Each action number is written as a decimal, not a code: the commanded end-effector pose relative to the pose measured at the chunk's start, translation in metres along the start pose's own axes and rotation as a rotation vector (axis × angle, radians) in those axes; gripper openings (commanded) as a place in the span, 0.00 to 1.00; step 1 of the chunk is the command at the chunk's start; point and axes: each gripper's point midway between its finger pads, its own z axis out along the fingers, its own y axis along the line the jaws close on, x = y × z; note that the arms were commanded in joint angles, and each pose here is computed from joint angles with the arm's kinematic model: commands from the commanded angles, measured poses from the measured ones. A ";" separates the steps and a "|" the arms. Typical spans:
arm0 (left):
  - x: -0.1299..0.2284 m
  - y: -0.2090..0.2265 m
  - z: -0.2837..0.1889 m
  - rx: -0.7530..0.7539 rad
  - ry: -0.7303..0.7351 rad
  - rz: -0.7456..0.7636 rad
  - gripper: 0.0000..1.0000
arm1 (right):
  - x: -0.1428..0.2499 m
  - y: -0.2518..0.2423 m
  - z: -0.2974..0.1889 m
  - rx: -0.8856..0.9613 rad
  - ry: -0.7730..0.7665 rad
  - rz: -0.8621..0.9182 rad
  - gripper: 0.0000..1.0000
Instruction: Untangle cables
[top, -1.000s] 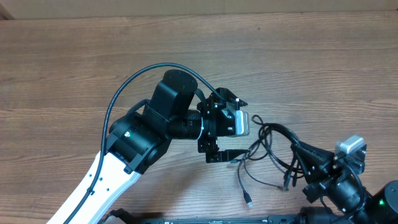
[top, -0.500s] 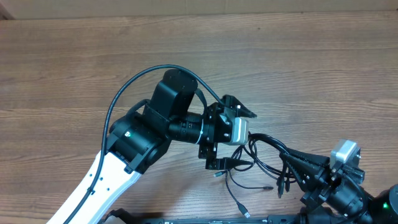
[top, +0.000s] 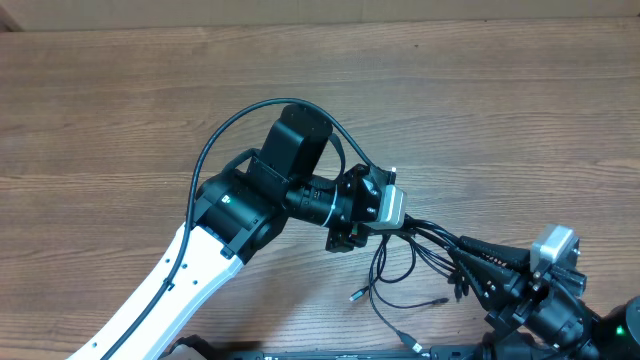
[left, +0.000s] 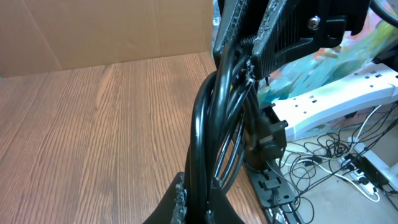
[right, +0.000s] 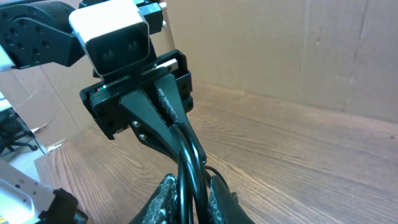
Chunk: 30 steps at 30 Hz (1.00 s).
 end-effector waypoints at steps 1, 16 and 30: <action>-0.010 -0.001 -0.002 0.015 -0.026 0.021 0.04 | -0.001 -0.005 0.001 0.022 0.001 0.002 0.15; -0.017 -0.011 -0.003 0.076 -0.067 0.004 0.04 | 0.006 -0.026 -0.001 0.149 0.023 0.030 0.75; -0.036 -0.023 -0.007 0.155 -0.159 0.072 0.04 | 0.030 -0.050 -0.008 0.299 0.101 0.097 0.72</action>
